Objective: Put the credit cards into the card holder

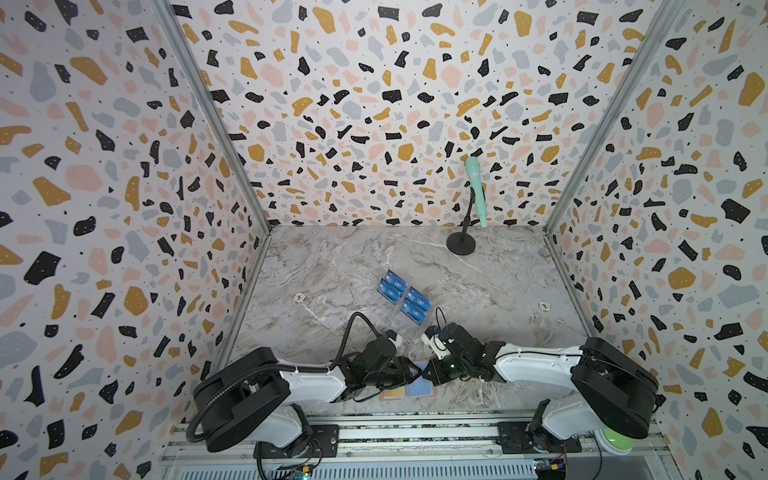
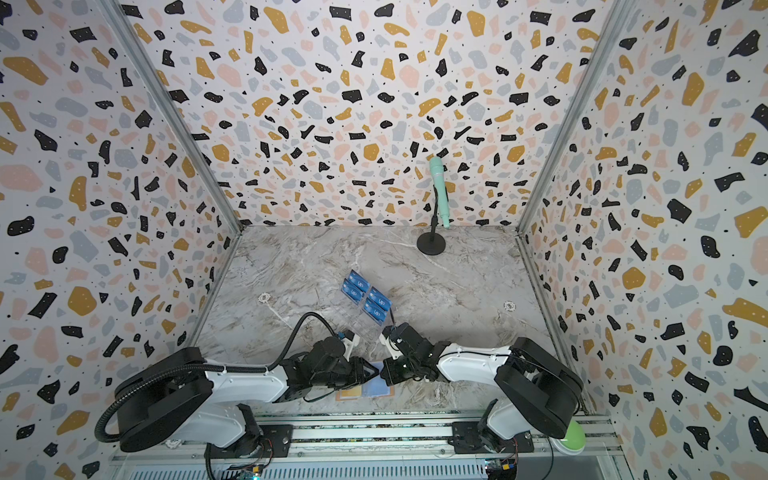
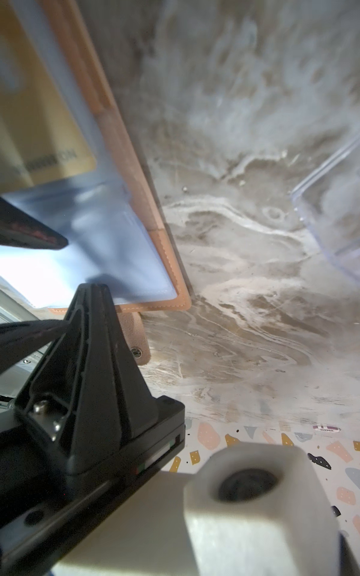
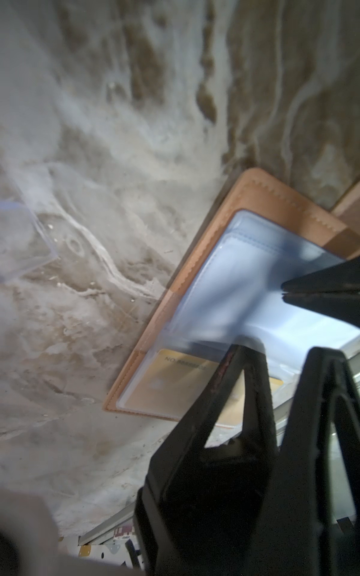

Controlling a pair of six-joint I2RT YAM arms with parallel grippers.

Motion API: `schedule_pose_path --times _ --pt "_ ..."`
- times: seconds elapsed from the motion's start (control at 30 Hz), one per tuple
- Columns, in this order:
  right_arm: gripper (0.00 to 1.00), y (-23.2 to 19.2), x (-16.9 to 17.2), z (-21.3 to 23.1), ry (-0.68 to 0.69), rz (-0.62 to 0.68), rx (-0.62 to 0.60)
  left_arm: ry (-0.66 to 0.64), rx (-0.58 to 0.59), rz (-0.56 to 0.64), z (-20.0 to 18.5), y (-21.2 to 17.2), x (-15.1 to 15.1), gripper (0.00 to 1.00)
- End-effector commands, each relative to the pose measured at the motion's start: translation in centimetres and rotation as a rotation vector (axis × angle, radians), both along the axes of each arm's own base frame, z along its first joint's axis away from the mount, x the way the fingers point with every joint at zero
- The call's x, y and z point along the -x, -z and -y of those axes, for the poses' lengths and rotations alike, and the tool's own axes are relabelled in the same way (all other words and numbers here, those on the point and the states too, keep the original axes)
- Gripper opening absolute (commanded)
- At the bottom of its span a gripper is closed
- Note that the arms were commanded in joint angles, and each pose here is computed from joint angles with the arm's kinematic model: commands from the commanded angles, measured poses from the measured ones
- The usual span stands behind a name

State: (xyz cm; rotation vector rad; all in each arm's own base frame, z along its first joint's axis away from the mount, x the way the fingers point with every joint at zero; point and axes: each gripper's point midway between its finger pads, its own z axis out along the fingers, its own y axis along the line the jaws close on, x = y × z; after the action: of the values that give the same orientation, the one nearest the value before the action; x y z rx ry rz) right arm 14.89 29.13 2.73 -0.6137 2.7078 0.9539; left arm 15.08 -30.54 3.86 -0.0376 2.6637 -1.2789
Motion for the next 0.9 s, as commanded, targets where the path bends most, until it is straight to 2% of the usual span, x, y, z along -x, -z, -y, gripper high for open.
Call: schedule_pose_path --times 0.0,0.3,0.4,0.47,0.73,0.87 --pt "0.05 1.4 0.8 1.6 0.011 -0.033 0.079 0.014 0.033 0.02 0.3 -0.1 0.0 0.4" --pt "0.05 0.8 0.5 1.6 0.029 -0.02 0.066 0.006 0.03 0.014 0.1 0.6 0.1 0.39" --pt "0.05 0.3 0.2 1.7 0.046 -0.004 0.055 -0.008 0.037 0.007 0.0 0.8 0.1 0.36" --pt "0.05 0.0 0.1 1.8 0.056 0.004 0.052 -0.021 0.047 -0.009 -0.3 0.9 0.3 0.3" --pt "0.05 -0.7 -0.1 1.8 0.075 0.023 0.028 -0.046 0.071 0.013 -0.5 0.3 0.0 0.29" --pt "0.05 -0.3 0.1 1.8 0.07 0.012 0.026 -0.055 0.105 -0.004 -0.4 0.3 0.2 0.19"
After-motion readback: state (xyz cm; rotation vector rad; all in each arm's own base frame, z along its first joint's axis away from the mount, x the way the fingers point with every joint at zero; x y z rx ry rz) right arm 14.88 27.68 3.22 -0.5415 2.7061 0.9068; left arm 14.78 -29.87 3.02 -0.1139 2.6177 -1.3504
